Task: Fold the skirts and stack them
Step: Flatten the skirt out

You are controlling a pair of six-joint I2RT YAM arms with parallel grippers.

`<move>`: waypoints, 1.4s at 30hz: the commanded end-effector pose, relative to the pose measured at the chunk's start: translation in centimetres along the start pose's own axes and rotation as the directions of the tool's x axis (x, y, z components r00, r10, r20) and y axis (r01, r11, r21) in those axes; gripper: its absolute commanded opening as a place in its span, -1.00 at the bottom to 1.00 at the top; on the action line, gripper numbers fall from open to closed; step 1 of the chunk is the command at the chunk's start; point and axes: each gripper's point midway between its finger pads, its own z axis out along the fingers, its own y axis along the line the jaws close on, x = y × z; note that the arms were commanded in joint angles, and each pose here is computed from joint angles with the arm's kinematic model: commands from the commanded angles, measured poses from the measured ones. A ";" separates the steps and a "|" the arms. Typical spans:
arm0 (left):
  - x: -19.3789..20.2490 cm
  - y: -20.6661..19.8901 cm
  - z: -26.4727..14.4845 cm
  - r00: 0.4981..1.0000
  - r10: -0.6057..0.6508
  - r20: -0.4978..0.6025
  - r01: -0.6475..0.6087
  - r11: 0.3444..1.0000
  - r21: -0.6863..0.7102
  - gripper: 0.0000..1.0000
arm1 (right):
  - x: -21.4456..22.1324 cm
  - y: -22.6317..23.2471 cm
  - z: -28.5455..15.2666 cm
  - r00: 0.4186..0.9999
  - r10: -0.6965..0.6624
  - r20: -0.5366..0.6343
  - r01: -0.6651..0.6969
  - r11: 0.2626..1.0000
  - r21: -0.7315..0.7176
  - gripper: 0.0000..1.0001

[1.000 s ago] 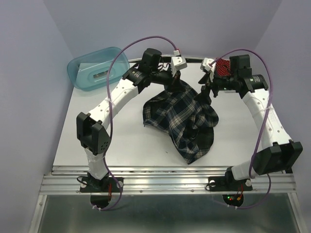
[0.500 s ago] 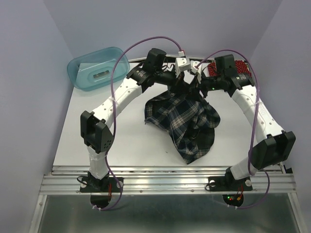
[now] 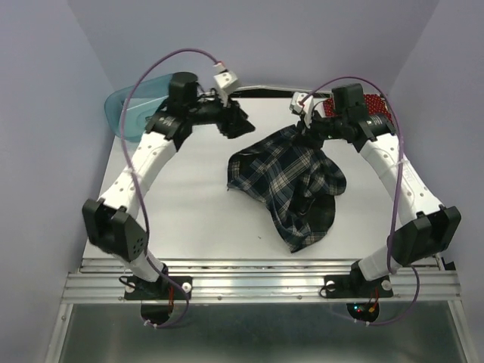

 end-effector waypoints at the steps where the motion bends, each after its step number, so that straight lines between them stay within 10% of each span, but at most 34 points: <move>1: -2.3 0.7 -7.5 0.990 0.053 0.129 -0.029 0.983 -0.181 0.30 | -7.6 -2.5 -3.6 0.981 -0.080 0.174 0.051 0.985 0.164 -0.99; 10: 15.9 7.2 -8.9 0.977 -0.185 -0.110 0.124 0.902 -0.412 0.32 | -15.6 -4.0 -8.8 0.925 -0.206 0.320 0.103 0.945 0.310 -0.99; 17: 12.9 9.5 -8.3 0.987 -0.159 -0.031 0.142 0.941 -0.307 0.35 | -17.8 -3.1 -11.2 0.889 -0.294 0.350 0.169 0.923 0.346 -0.99; 30: 14.1 9.1 -7.7 0.974 0.219 -0.061 -0.221 0.975 -0.033 0.50 | -16.0 0.1 -12.1 0.854 -0.436 0.285 0.347 0.884 0.313 -0.99; 42: 13.8 9.5 -4.3 1.000 0.015 0.008 -0.015 0.999 0.029 0.57 | -14.7 1.5 -12.8 0.822 -0.512 0.251 0.421 0.842 0.338 -0.99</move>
